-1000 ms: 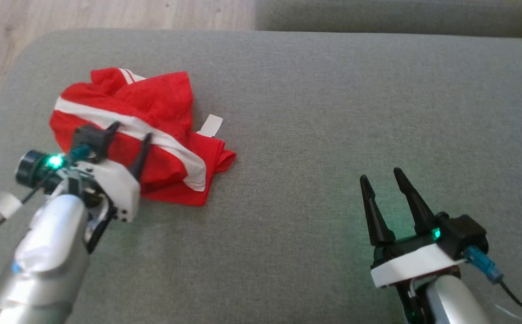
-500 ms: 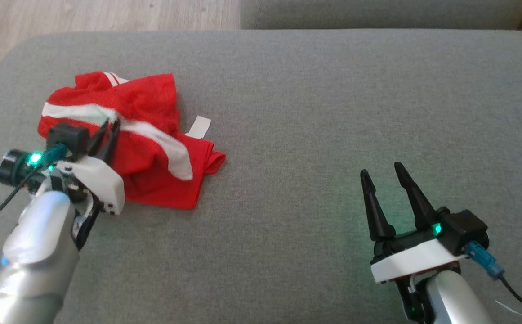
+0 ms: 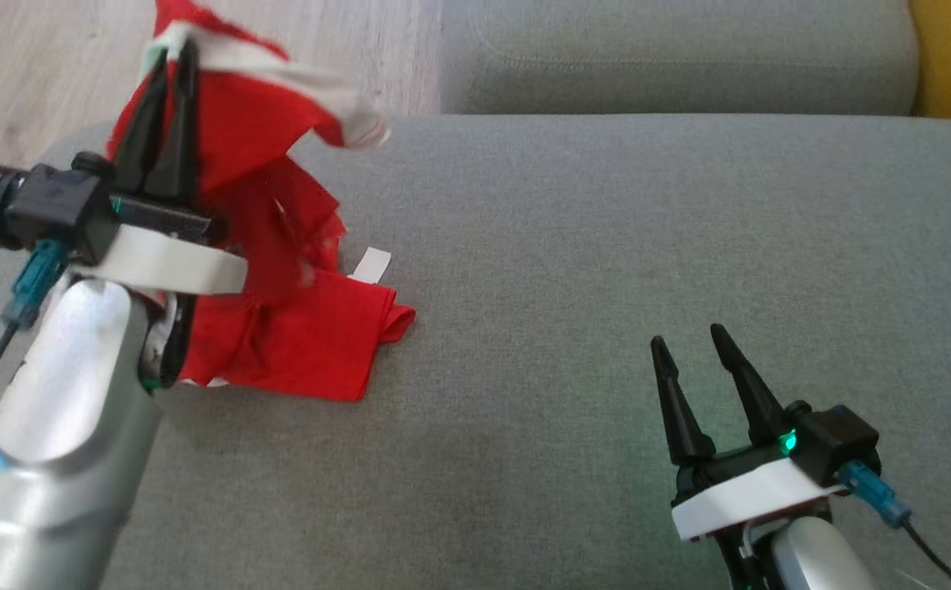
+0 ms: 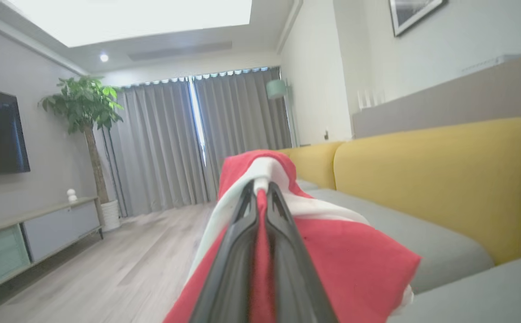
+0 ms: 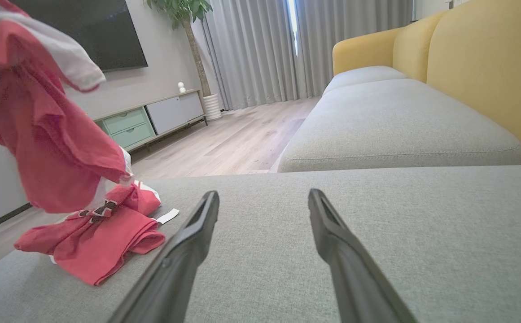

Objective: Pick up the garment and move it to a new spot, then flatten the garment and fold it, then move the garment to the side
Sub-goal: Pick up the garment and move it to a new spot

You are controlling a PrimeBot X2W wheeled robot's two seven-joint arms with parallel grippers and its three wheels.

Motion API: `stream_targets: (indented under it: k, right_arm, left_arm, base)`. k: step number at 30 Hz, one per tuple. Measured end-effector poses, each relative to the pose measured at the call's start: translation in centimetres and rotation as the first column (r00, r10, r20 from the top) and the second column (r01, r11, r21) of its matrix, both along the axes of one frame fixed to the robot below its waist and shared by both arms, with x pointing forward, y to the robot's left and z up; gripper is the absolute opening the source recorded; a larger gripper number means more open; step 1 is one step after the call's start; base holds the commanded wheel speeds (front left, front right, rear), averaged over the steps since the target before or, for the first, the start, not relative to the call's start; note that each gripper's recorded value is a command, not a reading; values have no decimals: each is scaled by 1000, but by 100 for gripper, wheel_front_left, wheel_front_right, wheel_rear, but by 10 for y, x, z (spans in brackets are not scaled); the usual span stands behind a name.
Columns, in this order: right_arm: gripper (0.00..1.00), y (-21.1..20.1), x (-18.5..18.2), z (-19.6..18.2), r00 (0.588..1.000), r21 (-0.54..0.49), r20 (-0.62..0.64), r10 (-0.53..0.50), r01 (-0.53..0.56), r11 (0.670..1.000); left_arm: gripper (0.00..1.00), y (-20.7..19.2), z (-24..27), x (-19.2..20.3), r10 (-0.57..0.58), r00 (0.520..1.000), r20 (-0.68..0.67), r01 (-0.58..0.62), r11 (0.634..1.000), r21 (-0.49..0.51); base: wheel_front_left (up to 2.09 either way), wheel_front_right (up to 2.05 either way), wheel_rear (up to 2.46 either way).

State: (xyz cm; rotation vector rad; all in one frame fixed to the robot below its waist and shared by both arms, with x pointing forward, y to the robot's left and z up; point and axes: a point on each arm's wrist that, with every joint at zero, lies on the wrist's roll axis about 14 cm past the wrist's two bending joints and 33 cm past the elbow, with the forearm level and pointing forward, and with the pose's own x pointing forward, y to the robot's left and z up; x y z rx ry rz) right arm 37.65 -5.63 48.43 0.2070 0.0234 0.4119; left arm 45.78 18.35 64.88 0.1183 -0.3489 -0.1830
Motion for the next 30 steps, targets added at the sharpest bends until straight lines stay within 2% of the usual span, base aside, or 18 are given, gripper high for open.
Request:
stream_targets:
  k: [4, 13, 20, 30]
  right_arm:
    - [100, -2, -2, 3, 1000, -1, 8, -5, 5, 1000]
    - [100, -20, -5, 5, 998, -1, 13, -60, 60, 998]
    - [100, -61, -1, 15, 981, 27, 34, -189, 188, 982]
    - [100, -132, -3, 36, 916, 84, 70, -395, 389, 917]
  left_arm:
    - [0, -20, 19, -14, -55, 996, 75, 57, 998, -19]
    - [0, -96, 27, -27, -250, 965, 79, 251, 968, -3]
    - [0, -185, 15, -28, -450, 893, 17, 451, 893, -5]
    - [2, -276, -30, 11, -598, 791, -128, 605, 796, 17]
  base:
    - [0, 0, 0]
    - [0, 0, 0]
    - [0, 0, 0]
    - [0, 0, 0]
